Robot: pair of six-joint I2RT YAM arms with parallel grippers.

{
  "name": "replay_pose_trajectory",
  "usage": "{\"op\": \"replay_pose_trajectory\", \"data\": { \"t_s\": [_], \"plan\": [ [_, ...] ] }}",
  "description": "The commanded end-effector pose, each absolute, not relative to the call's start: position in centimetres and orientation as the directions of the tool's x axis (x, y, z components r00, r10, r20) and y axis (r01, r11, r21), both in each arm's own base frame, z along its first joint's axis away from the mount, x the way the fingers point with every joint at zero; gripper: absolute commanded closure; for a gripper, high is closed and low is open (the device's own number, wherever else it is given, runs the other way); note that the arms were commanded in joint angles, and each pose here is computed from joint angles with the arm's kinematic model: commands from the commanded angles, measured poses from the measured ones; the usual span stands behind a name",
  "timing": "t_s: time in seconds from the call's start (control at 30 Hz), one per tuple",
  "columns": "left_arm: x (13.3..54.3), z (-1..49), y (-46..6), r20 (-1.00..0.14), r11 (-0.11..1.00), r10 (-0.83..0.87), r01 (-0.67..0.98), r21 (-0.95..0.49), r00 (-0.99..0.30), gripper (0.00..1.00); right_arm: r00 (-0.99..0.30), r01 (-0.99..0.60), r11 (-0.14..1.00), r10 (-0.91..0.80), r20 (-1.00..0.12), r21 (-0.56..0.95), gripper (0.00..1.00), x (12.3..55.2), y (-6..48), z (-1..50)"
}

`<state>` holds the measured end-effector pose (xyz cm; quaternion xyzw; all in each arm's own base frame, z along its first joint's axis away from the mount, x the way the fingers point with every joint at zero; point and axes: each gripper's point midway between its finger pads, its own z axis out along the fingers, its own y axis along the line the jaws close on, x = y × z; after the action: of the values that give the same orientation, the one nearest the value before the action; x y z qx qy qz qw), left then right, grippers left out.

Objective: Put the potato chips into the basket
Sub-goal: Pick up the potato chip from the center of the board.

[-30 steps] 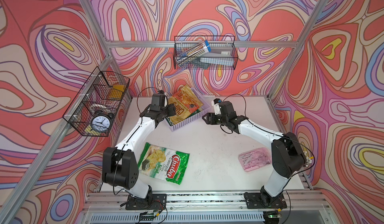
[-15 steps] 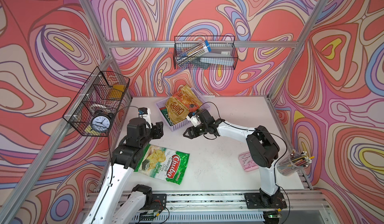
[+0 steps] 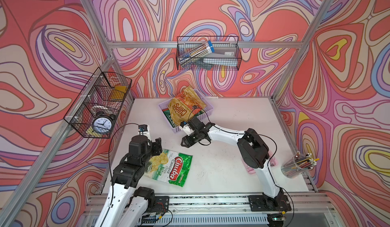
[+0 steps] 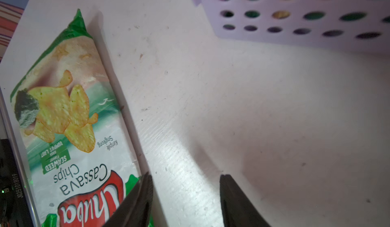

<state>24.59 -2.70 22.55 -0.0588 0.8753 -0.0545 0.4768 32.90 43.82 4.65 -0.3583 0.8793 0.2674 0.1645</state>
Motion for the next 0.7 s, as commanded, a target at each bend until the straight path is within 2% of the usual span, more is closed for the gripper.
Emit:
{"op": "replay_pose_trajectory", "data": {
  "t_s": [0.0, 0.27, 0.5, 0.67],
  "plan": [
    [24.6, 22.3, -2.8, -0.826, 0.989, -0.140, -0.039, -0.141, -0.546, 0.34, -0.654, -0.756, 0.531, -0.606, -0.452, 0.383, 0.47, 30.3, 45.6, 3.6],
    [24.8, 22.2, -3.3, -0.819, 0.986, -0.148, -0.021, -0.164, -0.555, 0.34, -0.617, -0.779, 0.432, -0.657, -0.433, 0.454, 0.47, 27.2, 48.7, 1.5],
    [24.8, 22.1, -3.2, -0.819, 0.986, -0.152, -0.026, -0.166, -0.554, 0.34, -0.580, -0.796, 0.333, -0.661, -0.477, 0.506, 0.44, 26.9, 52.2, 0.8],
    [24.8, 22.1, -3.1, -0.818, 0.986, -0.153, -0.031, -0.164, -0.555, 0.34, -0.530, -0.832, 0.299, -0.679, -0.508, 0.467, 0.44, 27.1, 54.0, -0.7]
  ]
}}
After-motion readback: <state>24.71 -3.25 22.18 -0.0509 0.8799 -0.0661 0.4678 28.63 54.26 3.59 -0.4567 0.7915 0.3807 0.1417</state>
